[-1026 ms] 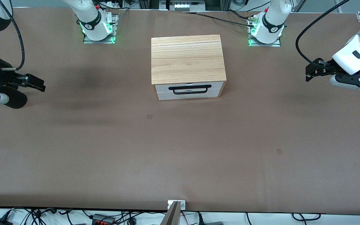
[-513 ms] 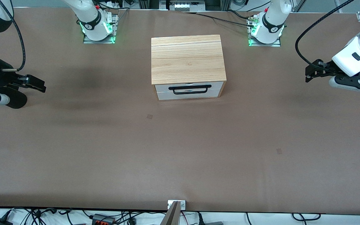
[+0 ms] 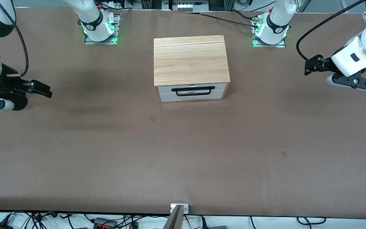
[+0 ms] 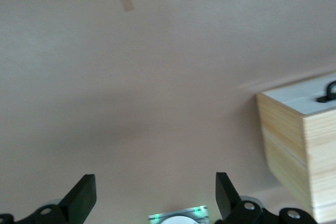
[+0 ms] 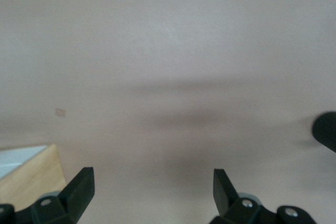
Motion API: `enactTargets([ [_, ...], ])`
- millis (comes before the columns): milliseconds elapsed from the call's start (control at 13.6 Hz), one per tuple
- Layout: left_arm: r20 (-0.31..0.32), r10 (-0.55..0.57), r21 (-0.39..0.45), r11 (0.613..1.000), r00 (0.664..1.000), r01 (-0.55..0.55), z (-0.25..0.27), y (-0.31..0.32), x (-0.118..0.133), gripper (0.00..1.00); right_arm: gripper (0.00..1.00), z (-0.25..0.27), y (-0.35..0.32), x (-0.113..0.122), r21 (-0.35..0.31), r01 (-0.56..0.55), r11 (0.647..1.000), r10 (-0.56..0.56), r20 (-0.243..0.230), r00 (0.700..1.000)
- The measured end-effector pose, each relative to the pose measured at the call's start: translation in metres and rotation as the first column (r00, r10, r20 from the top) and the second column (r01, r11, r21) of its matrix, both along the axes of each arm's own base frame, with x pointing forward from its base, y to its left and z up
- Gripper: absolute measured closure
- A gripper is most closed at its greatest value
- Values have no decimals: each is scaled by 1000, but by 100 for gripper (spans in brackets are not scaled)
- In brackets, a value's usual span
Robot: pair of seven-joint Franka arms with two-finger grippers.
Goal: Pull top drawer with both arms simultaneously
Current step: 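Move the left gripper and the right gripper toward the drawer handle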
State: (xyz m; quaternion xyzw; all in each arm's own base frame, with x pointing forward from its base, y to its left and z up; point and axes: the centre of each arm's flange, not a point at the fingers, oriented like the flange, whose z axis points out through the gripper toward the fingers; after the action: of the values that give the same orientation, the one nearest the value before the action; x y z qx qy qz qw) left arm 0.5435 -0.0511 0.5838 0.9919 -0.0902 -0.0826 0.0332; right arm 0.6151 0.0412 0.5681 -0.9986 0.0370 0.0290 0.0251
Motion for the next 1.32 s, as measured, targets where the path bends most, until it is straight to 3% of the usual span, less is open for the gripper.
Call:
enactTargets([
  [220, -77, 24, -121, 992, 997, -33, -8, 2, -4, 0, 0, -15, 12, 10, 54, 0, 999, 0, 0, 1000],
  [440, -161, 15, -230, 972, 987, -52, -28, -8, 0, 0, 0, -28, 31, 16, 58, -26, 998, 26, 1, 1000],
  [586, -206, -45, -335, 942, 978, -27, -51, -20, 9, 0, 0, -39, 41, 19, 62, -42, 997, 43, -11, 999],
  [733, -233, -95, -464, 885, 968, -25, -76, -33, 20, 0, 0, -46, 52, 21, 92, -63, 994, 64, -13, 998],
  [880, -233, -102, -580, 813, 967, -54, -100, -46, 35, 0, 0, -67, 71, 27, 212, -42, 976, 52, -38, 998],
  [953, -215, -102, -626, 777, 971, -57, -113, -51, 42, 0, 0, -88, 81, 33, 290, -17, 957, 39, -70, 997],
  [1099, -192, -81, -704, 706, 978, -80, -142, -59, 47, 0, 0, -130, 94, 50, 389, 38, 921, -4, -89, 996],
  [1246, -167, -57, -773, 627, 984, -95, -178, -67, 43, 0, 0, -164, 108, 62, 522, 119, 844, -57, -133, 989],
  [1319, -149, -50, -801, 591, 988, -91, -199, -69, 39, 0, 0, -177, 113, 64, 555, 120, 823, -47, -144, 988],
])
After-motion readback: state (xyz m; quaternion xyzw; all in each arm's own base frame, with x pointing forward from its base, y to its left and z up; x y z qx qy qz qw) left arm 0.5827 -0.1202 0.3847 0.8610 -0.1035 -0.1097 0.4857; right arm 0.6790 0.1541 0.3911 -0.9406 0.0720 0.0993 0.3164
